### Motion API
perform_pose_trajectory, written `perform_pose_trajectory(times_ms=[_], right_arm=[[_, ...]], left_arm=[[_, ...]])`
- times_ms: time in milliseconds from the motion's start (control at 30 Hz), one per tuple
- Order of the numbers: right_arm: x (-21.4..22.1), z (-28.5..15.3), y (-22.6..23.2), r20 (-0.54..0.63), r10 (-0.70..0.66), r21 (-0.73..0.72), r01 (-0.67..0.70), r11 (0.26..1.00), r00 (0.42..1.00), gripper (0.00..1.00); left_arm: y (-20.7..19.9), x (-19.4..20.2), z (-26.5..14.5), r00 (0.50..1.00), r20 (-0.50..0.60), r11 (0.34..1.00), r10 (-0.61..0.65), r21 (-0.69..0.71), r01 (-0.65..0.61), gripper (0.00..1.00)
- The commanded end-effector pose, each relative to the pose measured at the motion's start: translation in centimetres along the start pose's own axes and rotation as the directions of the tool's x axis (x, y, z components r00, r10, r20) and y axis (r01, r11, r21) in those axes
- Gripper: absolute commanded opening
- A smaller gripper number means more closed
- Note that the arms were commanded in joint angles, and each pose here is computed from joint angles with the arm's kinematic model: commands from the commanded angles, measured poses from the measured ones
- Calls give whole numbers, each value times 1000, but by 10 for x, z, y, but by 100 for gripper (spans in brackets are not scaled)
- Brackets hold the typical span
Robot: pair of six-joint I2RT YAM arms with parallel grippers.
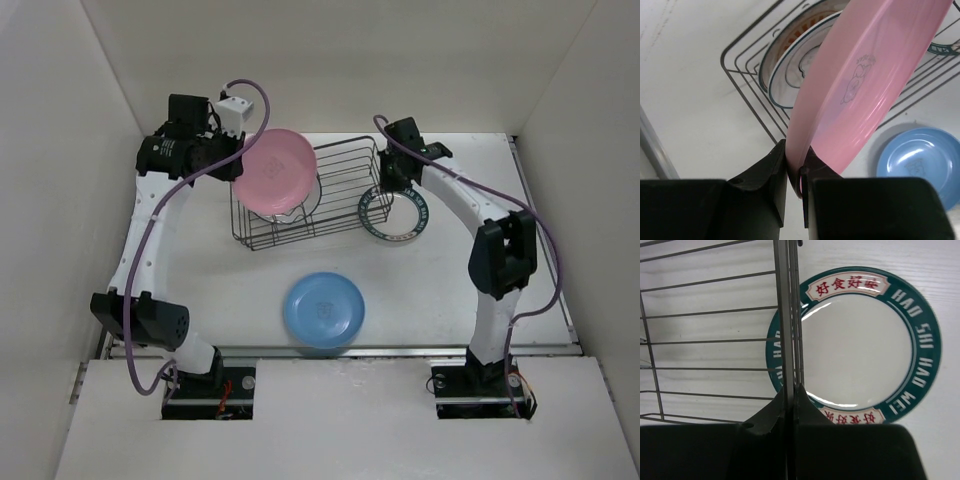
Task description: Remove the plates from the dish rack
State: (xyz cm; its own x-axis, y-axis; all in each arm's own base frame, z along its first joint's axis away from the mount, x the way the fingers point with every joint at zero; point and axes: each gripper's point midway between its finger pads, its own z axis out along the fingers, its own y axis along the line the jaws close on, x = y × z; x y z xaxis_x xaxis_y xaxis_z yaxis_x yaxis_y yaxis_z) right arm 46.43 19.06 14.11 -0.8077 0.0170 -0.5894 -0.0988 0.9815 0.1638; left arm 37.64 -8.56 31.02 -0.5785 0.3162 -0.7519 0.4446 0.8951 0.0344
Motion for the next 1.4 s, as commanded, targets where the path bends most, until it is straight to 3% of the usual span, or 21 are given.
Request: perform_pose_trajectory(times_ms=[0,233,300,500,667,833,900,1000,1067,1100,1200,1367], right_arm=[[-71,-72,13,269,122,-43,-114,993,955,0],[-21,-55,78,162,158,-190,-127,974,974,0],[2,-42,91,111,185,-222,-157,962,976,0],[15,-10,101,75,199,-207,-180,962,977,0],[29,10,99,34,147,-165,-140,976,989,0],[47,22,95,-9,121,-158,-121,980,993,0],[52,24,93,-18,120,-153,-121,981,993,13],[47,16,91,3,114,-152,-112,982,993,29],[45,10,87,25,117,-140,-113,984,993,47],[42,7,88,33,119,-145,-113,983,992,51],[41,0,87,51,112,-155,-102,983,992,61],[41,-5,85,63,94,-159,-83,984,994,64]], left_arm=[[-21,-13,-29,997,67,996,-41,84,35,0],[-45,10,-33,999,9,979,-39,200,37,0],[-58,26,-35,999,-39,963,-34,267,43,0],[-89,72,-36,981,-195,895,-7,435,93,0],[-133,126,-35,923,-351,797,157,597,91,0],[-157,173,-18,845,-439,771,305,634,51,0],[-167,197,-12,789,-498,764,359,643,59,0],[-177,214,-3,748,-539,750,388,656,84,0],[-177,222,9,739,-556,770,380,633,80,0],[-176,222,14,738,-561,778,375,624,79,0],[-184,226,22,731,-545,772,411,635,39,4],[-184,226,37,724,-552,797,413,604,6,18]])
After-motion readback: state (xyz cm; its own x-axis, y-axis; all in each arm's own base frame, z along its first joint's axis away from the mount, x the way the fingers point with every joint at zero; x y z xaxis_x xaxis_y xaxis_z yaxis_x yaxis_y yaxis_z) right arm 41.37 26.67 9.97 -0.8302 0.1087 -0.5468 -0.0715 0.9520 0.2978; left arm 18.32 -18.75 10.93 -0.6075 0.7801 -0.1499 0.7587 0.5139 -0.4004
